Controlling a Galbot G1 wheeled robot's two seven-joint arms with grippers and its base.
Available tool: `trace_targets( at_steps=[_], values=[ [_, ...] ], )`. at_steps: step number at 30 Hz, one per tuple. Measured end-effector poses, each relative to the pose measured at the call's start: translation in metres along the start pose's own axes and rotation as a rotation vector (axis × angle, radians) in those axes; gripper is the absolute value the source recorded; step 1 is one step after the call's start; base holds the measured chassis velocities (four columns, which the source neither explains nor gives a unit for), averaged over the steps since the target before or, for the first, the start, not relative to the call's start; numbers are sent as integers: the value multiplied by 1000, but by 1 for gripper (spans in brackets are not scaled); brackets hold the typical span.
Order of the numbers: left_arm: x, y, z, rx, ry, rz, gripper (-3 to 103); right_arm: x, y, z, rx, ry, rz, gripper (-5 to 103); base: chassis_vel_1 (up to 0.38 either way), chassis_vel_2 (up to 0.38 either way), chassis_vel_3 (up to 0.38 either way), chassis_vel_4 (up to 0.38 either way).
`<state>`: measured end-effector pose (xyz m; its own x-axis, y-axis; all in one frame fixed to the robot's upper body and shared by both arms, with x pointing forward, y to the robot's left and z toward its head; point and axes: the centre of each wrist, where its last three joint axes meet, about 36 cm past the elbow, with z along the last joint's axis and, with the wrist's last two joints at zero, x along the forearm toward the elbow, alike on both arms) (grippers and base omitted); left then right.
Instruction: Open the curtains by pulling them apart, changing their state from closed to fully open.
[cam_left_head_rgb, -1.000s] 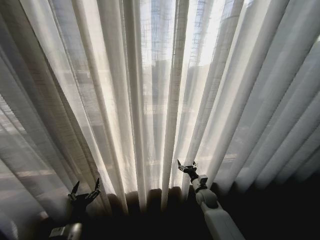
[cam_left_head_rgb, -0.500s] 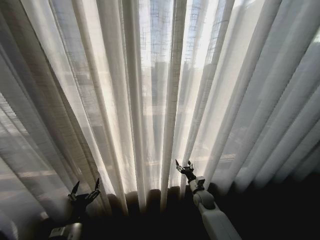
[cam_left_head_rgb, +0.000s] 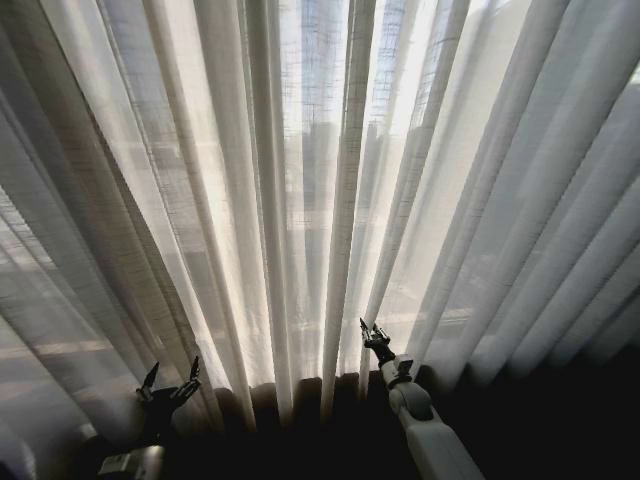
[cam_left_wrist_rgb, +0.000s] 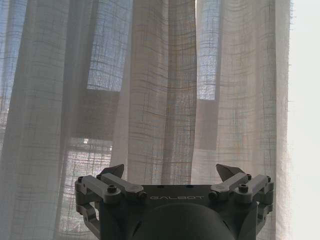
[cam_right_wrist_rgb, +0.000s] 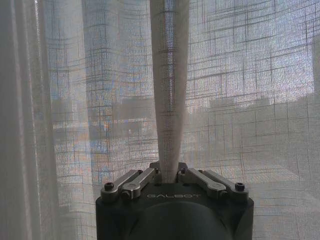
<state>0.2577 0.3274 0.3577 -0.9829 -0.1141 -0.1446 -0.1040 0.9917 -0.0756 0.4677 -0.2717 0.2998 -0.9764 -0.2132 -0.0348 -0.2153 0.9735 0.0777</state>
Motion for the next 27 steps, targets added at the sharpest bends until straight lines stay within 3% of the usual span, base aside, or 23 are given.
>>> trace_targets(
  at_steps=[2,4,15,27],
  values=[
    [0,0,0,0,0,0,100,2,-3,0,-8,-1,-30,4,0,0,0,0],
    [0,0,0,0,0,0,100,3,-5,0,-13,-1,-36,2,0,0,0,0],
    [0,0,0,0,0,0,100,5,-13,-1,-37,2,-47,0,-40,-35,32,37],
    [0,0,0,0,0,0,100,7,-19,2,-40,13,-72,0,-223,-226,243,213]
  ],
)
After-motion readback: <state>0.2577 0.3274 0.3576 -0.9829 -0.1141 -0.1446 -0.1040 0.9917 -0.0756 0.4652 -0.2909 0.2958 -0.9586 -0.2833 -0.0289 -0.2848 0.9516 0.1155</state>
